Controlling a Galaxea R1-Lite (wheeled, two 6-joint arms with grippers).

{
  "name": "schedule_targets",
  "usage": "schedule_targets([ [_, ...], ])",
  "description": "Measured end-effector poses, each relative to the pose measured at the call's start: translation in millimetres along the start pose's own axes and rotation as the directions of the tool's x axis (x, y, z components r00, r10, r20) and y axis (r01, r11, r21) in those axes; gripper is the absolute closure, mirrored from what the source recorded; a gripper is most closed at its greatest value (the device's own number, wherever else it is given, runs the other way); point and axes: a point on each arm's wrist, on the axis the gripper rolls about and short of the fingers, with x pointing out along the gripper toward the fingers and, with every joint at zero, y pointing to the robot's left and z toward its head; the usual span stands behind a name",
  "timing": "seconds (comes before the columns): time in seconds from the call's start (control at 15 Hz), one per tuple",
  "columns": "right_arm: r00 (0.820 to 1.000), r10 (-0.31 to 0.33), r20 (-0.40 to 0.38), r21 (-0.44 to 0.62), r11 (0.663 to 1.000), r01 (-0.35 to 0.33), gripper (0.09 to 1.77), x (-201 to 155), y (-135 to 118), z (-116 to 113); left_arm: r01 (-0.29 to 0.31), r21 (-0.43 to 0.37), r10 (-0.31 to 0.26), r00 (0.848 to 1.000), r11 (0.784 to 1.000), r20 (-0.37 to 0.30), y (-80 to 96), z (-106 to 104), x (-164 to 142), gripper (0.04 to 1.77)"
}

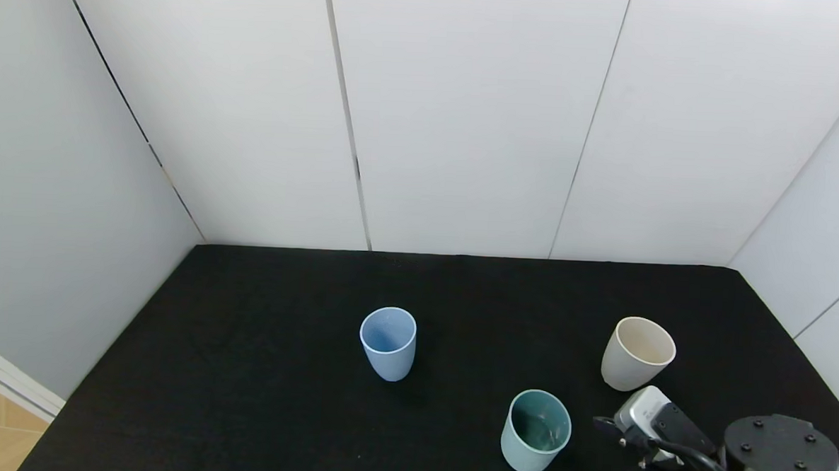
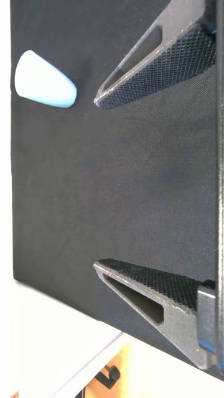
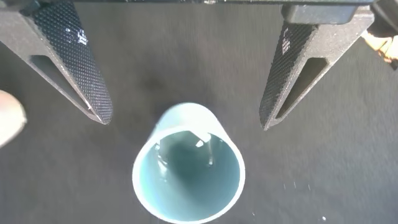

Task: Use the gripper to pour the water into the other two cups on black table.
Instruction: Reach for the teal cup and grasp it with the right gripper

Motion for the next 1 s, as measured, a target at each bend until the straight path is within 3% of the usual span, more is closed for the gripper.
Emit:
schedule_targets([
  [0.2,1.0,0.016,0.015,-0.007,1.0,-0.016,0.15,6,4,-11,0.0,0.0,0.0,1.0,1.0,0.0,0.0,0,0,0.09],
  [0.53,0.999,0.026,-0.034,-0.011,1.0,-0.026,0.15,15,7,-24,0.0,0.0,0.0,1.0,1.0,0.0,0.0,0,0,0.09],
  [0.73,0.999,0.022,0.028,-0.01,1.0,-0.022,0.15,23,7,-21,0.0,0.0,0.0,1.0,1.0,0.0,0.0,0,0,0.09],
  [1.0,1.0,0.016,0.02,-0.013,1.0,-0.016,0.15,39,7,-28,0.0,0.0,0.0,1.0,1.0,0.0,0.0,0,0,0.09],
])
